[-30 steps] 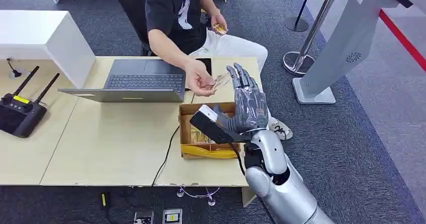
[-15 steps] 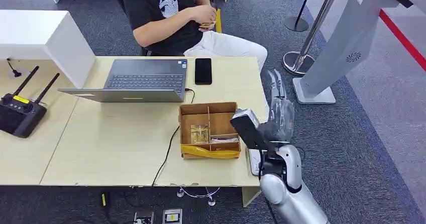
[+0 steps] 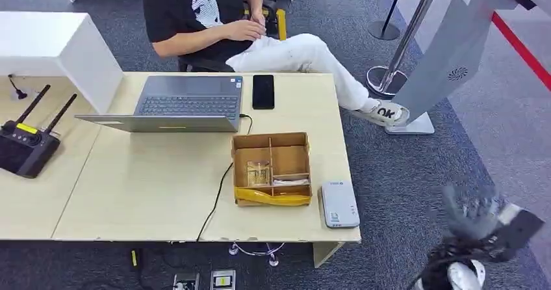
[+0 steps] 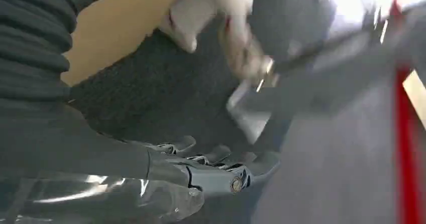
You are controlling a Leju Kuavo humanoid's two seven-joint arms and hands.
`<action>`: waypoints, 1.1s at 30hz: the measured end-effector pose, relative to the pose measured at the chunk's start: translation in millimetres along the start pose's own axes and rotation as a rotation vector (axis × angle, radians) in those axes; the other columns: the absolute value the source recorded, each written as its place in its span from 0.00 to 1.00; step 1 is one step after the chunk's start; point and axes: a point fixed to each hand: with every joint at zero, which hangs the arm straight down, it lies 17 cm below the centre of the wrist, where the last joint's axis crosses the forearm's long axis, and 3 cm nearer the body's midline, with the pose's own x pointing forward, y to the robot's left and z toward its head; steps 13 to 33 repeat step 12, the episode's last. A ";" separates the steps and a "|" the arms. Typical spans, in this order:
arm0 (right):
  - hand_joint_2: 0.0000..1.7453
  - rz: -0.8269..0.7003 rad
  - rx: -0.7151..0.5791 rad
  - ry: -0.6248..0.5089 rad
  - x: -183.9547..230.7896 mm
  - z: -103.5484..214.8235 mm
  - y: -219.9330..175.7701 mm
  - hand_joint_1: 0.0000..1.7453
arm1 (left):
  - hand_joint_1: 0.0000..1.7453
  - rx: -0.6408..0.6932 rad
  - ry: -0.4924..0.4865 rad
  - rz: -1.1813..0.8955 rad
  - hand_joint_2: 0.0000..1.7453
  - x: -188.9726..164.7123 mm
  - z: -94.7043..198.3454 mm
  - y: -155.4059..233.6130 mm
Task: Pass the card to the sensor for recognition and then transmit it.
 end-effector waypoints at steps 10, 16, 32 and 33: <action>1.00 1.357 -0.329 0.891 -210.8 177.5 -200.9 1.00 | 1.00 0.485 0.346 0.068 1.00 -59.3 16.9 82.8; 1.00 1.608 0.104 0.705 -236.2 171.5 -165.2 1.00 | 1.00 0.473 0.315 0.090 1.00 -58.6 15.3 76.4; 1.00 1.608 0.104 0.705 -236.2 171.5 -165.2 1.00 | 1.00 0.473 0.315 0.090 1.00 -58.6 15.3 76.4; 1.00 1.608 0.104 0.705 -236.2 171.5 -165.2 1.00 | 1.00 0.473 0.315 0.090 1.00 -58.6 15.3 76.4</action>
